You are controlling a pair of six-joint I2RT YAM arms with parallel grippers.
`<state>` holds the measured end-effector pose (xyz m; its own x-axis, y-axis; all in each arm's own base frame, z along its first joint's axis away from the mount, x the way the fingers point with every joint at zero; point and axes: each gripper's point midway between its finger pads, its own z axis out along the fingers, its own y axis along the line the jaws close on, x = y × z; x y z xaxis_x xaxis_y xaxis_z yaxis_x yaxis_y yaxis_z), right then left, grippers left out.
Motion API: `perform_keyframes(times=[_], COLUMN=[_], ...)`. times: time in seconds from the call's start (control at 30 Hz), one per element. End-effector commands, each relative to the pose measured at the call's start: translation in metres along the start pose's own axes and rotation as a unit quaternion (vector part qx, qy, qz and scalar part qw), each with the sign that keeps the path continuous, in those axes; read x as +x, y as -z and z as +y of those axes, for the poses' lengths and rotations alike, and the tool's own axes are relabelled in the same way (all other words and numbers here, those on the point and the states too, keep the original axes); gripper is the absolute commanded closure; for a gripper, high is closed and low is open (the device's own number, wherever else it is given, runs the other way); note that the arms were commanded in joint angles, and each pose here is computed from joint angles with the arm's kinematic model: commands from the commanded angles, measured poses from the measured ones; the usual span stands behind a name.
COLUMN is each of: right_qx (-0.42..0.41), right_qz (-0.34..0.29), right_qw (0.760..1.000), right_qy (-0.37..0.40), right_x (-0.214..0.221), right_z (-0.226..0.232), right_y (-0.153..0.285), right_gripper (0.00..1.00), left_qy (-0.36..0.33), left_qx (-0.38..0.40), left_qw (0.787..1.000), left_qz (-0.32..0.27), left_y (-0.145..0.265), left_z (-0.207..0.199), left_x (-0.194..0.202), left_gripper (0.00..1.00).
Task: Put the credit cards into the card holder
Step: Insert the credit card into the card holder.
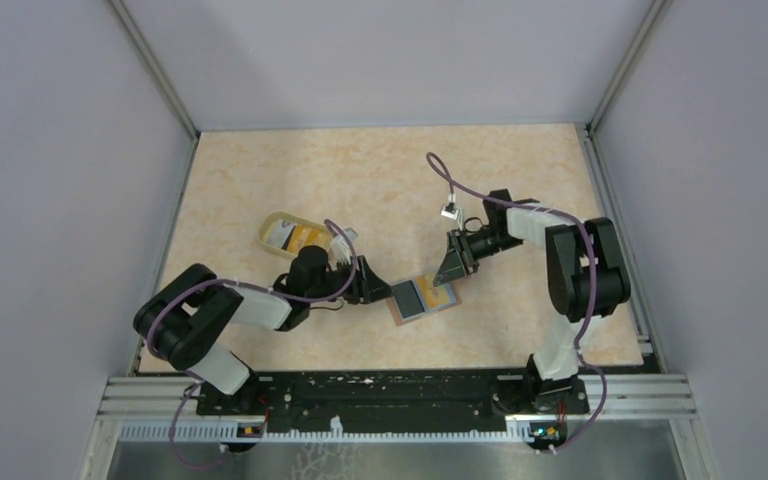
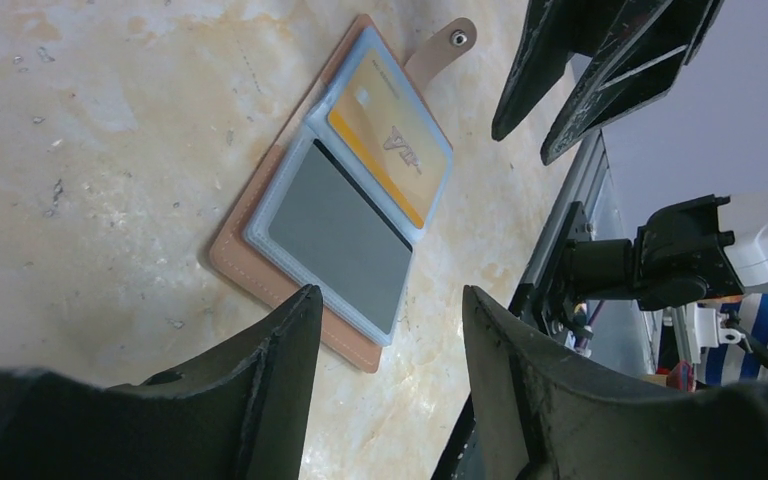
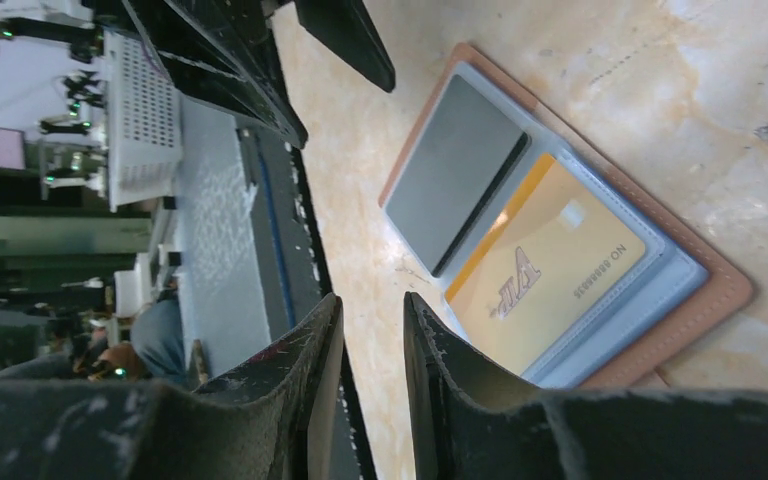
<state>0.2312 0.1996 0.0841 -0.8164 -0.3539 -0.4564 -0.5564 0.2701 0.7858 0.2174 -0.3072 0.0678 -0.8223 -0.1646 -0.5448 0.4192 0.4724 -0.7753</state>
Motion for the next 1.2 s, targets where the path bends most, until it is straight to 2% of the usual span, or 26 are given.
perform_keyframes(times=[0.0, 0.13, 0.2, 0.27, 0.4, 0.47, 0.6, 0.7, 0.93, 1.17], right_qx=[-0.072, -0.076, -0.033, 0.041, 0.146, 0.169, 0.178, 0.169, 0.14, 0.128], right_qz=[-0.034, -0.026, -0.009, -0.005, -0.023, -0.017, -0.005, -0.003, 0.006, 0.014], right_qw=[0.997, 0.996, 0.999, 0.999, 0.989, 0.985, 0.984, 0.986, 0.99, 0.991], right_qy=[-0.012, -0.026, -0.012, 0.003, 0.032, 0.028, 0.011, 0.005, -0.012, -0.026], right_x=[-0.017, -0.012, -0.01, -0.011, -0.017, -0.017, -0.013, -0.011, -0.006, -0.001], right_z=[0.017, 0.012, 0.0, -0.018, -0.039, -0.048, -0.057, -0.056, -0.053, -0.054], right_y=[-0.002, -0.007, -0.006, -0.001, 0.011, 0.014, 0.013, 0.01, 0.004, 0.001], right_gripper=[0.71, 0.73, 0.76, 0.75, 0.66, 0.64, 0.64, 0.64, 0.67, 0.69], left_qy=[-0.005, 0.019, 0.024, 0.017, -0.017, -0.023, -0.016, -0.011, -0.007, -0.003], left_qx=[0.066, 0.108, 0.099, 0.072, 0.015, 0.009, 0.014, 0.015, -0.006, -0.02], left_qw=[0.998, 0.994, 0.995, 0.997, 1.0, 1.0, 1.0, 1.0, 0.999, 0.998], left_qz=[0.007, 0.003, -0.002, -0.007, -0.005, -0.001, 0.017, 0.022, 0.043, 0.052], left_y=[-0.005, -0.012, -0.017, -0.021, -0.029, -0.033, -0.046, -0.054, -0.07, -0.076], left_z=[-0.027, -0.041, -0.037, -0.03, -0.024, -0.026, -0.027, -0.027, -0.013, -0.005], left_x=[-0.004, -0.005, -0.007, -0.008, -0.009, -0.008, -0.002, 0.0, 0.007, 0.009], left_gripper=[0.39, 0.38, 0.33, 0.33, 0.39, 0.47, 0.66, 0.73, 0.8, 0.83])
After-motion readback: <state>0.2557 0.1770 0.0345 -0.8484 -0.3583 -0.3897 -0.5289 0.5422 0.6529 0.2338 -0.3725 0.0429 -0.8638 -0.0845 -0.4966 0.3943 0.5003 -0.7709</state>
